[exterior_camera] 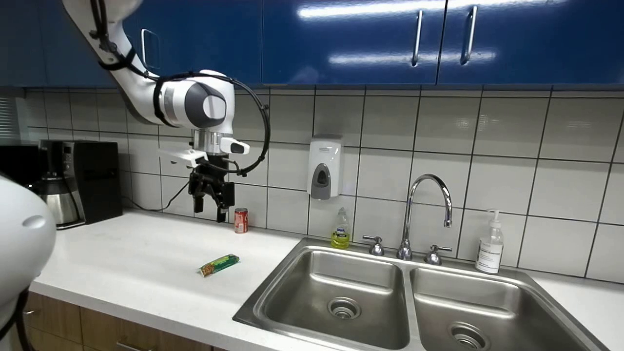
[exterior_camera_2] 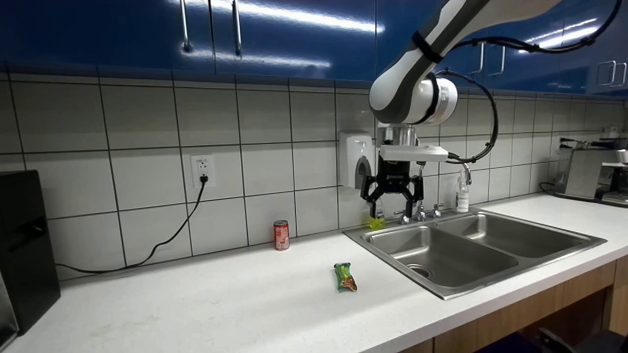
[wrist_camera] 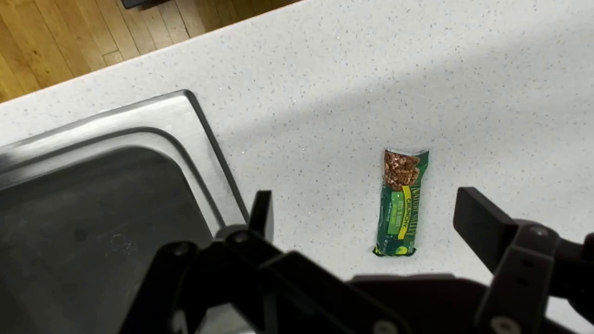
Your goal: Put the chocolate bar inside the sink
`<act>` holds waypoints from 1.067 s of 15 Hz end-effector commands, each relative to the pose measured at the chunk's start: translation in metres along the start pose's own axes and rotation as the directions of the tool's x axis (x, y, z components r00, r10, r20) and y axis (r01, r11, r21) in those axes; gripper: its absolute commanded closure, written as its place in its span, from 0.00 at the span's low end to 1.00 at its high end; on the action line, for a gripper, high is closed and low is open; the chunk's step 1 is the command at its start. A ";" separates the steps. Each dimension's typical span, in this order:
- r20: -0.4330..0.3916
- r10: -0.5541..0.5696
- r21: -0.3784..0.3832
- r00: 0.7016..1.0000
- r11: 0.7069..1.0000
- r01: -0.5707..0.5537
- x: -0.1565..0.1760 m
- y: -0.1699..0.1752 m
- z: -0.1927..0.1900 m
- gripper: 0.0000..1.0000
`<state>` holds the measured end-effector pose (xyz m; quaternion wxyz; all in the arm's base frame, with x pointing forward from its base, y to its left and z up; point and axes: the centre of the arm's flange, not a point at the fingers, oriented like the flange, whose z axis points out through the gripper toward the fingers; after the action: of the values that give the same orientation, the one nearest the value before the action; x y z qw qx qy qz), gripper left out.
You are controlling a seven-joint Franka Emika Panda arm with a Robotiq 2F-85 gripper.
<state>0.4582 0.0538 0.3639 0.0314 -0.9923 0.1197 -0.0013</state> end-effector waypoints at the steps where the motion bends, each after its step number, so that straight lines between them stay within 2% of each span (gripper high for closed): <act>1: 0.023 0.025 -0.008 0.999 1.000 -0.025 0.025 -0.021 0.026 0.00; 7: 0.060 0.029 -0.019 0.998 0.999 -0.028 0.047 -0.037 0.067 0.00; 9: 0.068 0.018 0.004 0.998 1.000 -0.018 0.050 -0.041 0.066 0.00; 10: 0.076 0.009 -0.008 0.997 1.000 -0.008 0.039 -0.031 0.070 0.00; 15: 0.071 0.004 -0.003 0.997 1.000 -0.004 0.045 -0.037 0.070 0.00; 16: 0.060 0.012 -0.027 0.998 1.000 -0.011 0.042 -0.036 0.070 0.00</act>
<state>0.5118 0.0828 0.2964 0.0340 -0.9915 0.1206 0.0342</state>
